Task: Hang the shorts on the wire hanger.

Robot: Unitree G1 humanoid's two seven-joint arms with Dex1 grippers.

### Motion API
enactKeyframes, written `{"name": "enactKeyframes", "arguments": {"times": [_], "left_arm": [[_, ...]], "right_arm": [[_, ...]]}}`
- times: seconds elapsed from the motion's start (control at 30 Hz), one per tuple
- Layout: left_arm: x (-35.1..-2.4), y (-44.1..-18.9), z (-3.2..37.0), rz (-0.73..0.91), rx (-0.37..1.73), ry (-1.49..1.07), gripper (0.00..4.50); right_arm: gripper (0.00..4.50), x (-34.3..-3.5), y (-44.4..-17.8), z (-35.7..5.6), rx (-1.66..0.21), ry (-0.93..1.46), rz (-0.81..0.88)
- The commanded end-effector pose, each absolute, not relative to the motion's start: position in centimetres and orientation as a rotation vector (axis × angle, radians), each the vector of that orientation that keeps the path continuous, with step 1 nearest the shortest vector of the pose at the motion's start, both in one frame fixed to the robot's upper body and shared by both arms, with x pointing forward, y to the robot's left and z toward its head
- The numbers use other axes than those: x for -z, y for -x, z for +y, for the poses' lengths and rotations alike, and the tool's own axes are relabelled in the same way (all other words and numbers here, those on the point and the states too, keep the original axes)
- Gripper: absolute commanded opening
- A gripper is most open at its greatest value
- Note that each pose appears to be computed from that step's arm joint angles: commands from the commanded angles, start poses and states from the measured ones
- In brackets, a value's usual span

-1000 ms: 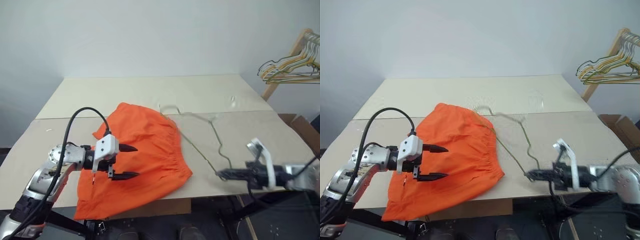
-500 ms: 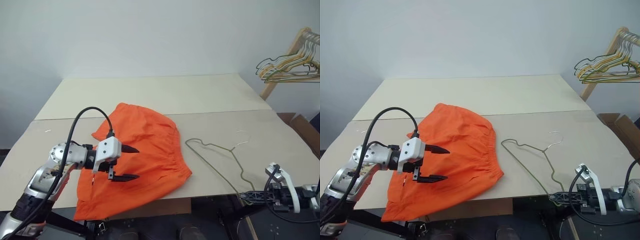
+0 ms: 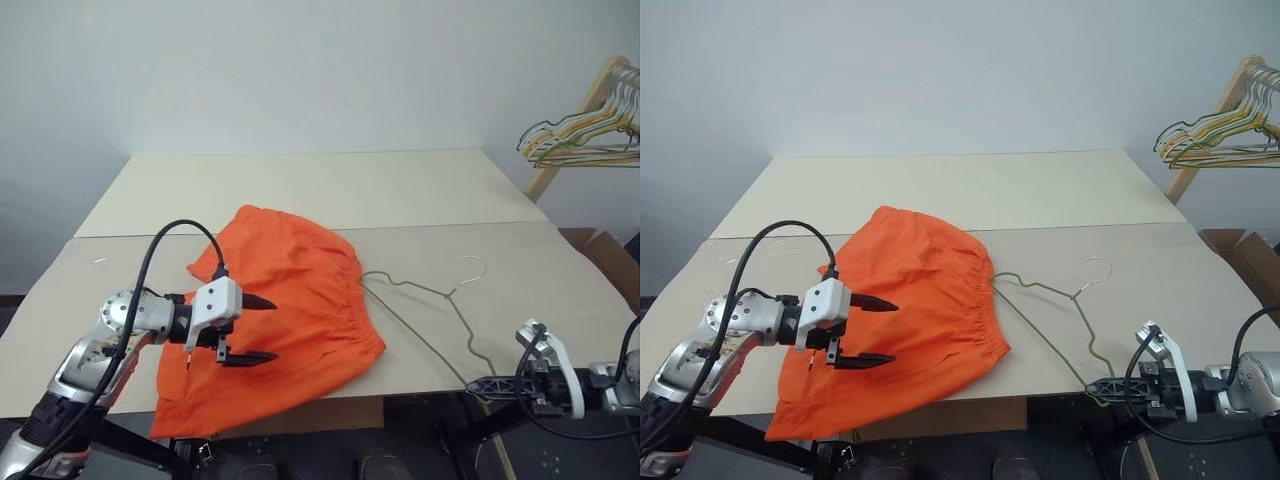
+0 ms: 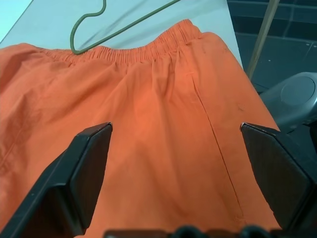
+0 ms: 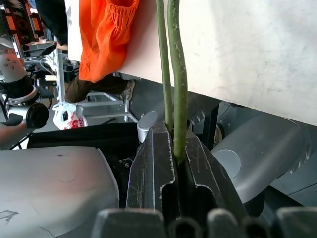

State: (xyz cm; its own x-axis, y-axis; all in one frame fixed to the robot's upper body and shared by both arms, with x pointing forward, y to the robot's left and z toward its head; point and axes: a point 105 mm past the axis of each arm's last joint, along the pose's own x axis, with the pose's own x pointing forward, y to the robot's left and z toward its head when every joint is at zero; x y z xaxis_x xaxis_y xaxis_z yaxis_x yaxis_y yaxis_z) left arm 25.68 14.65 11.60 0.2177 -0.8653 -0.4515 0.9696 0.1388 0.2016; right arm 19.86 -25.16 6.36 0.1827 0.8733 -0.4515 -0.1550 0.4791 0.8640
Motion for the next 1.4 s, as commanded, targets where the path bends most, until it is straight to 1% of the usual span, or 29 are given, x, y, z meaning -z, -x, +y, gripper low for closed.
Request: {"name": "enactKeyframes", "arguments": {"times": [0.03, 0.17, 0.37, 0.53, 0.6, 0.73, 0.87, 0.97, 1.13, 1.23, 1.3, 1.4], "left_arm": [[-12.6, -25.7, 14.3, 0.205, 1.344, -0.535, 4.49], [-12.7, -25.8, 14.3, 0.201, 1.343, -0.533, 4.49], [-12.7, -25.9, 14.3, 0.2, 1.339, -0.535, 4.49], [-12.5, -25.8, 14.3, 0.202, 1.336, -0.534, 4.49], [-12.4, -25.7, 14.4, 0.208, 1.334, -0.537, 4.49], [-12.2, -25.7, 14.5, 0.213, 1.325, -0.54, 4.49], [-12.1, -25.7, 14.4, 0.215, 1.317, -0.534, 4.49], [-11.8, -25.4, 14.1, 0.22, 1.336, -0.527, 4.49], [-11.6, -25.4, 13.6, 0.214, 1.338, -0.529, 4.49], [-11.5, -25.3, 13.5, 0.215, 1.335, -0.532, 4.49], [-11.4, -25.2, 13.6, 0.215, 1.327, -0.531, 4.49], [-11.2, -25.1, 13.5, 0.217, 1.32, -0.532, 4.49]], "right_arm": [[0.0, -6.7, -20.4, -24.9, -0.852, -0.766, 1.139], [0.0, -7.1, -21.0, -25.5, -0.823, -0.787, 1.101], [0.0, -6.9, -21.4, -25.4, -0.807, -0.788, 1.102], [0.0, -6.8, -20.7, -24.5, -0.854, -0.78, 1.133], [0.0, -7.1, -20.7, -24.3, -0.881, -0.781, 1.121], [0.0, -8.2, -19.8, -23.5, -0.993, -0.779, 1.118], [0.0, -8.0, -19.6, -23.0, -1.024, -0.782, 1.142], [0.0, -7.2, -20.3, -22.4, -1.017, -0.78, 1.165], [0.0, -5.6, -23.1, -22.1, -0.941, -0.754, 1.192], [0.0, -5.6, -24.9, -22.4, -0.91, -0.747, 1.169], [0.0, -5.9, -25.3, -22.4, -0.933, -0.742, 1.165], [0.0, -6.5, -24.9, -21.9, -1.022, -0.735, 1.183]]}}
